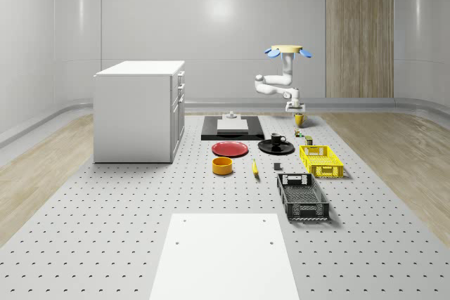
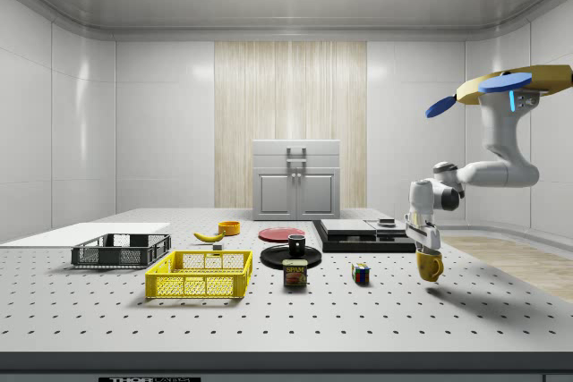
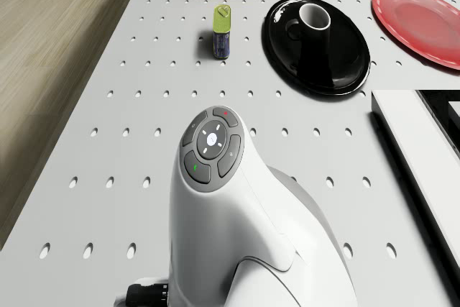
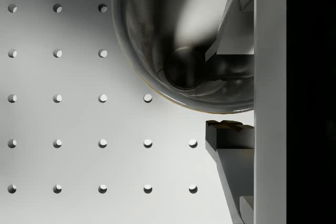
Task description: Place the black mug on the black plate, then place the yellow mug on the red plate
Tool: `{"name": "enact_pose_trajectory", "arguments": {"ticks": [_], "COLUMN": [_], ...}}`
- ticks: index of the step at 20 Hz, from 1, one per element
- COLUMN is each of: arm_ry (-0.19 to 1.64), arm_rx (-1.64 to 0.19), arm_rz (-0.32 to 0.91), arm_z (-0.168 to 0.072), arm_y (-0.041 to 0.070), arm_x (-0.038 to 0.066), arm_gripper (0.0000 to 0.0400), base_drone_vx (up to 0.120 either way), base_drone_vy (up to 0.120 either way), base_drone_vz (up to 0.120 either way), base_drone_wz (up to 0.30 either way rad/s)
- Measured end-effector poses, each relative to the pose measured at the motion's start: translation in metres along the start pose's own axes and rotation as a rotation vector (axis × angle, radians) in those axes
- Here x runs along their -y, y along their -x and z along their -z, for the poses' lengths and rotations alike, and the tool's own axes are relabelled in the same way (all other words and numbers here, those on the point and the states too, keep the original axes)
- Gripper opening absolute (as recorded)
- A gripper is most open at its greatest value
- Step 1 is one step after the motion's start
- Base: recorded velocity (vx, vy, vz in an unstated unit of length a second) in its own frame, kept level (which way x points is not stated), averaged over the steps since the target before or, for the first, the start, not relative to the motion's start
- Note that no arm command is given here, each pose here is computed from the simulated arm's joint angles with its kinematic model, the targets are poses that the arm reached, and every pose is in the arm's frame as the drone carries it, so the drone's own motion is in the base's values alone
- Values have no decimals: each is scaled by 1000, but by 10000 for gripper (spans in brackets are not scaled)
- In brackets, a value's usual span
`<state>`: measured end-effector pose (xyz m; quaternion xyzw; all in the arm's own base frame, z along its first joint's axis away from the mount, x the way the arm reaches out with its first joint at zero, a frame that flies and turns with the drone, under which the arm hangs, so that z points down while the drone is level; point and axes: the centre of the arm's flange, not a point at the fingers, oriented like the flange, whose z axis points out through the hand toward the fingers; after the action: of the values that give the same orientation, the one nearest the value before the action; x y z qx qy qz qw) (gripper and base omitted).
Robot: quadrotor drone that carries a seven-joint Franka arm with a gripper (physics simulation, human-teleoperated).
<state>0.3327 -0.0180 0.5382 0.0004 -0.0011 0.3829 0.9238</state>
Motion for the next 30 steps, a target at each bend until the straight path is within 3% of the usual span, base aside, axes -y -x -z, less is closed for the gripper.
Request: {"name": "enact_pose_trajectory", "arguments": {"ticks": [12,30], "arm_ry": [0,0], "arm_rx": [0,0], "arm_rz": [0,0], "arm_z": [13,13], "arm_y": [0,0], "arm_x": [0,0], "arm_gripper": [110,110], "base_drone_vx": [103,120], "base_drone_vy": [-97,-120], "base_drone_vz": [117,4], "base_drone_wz": [0,0]}}
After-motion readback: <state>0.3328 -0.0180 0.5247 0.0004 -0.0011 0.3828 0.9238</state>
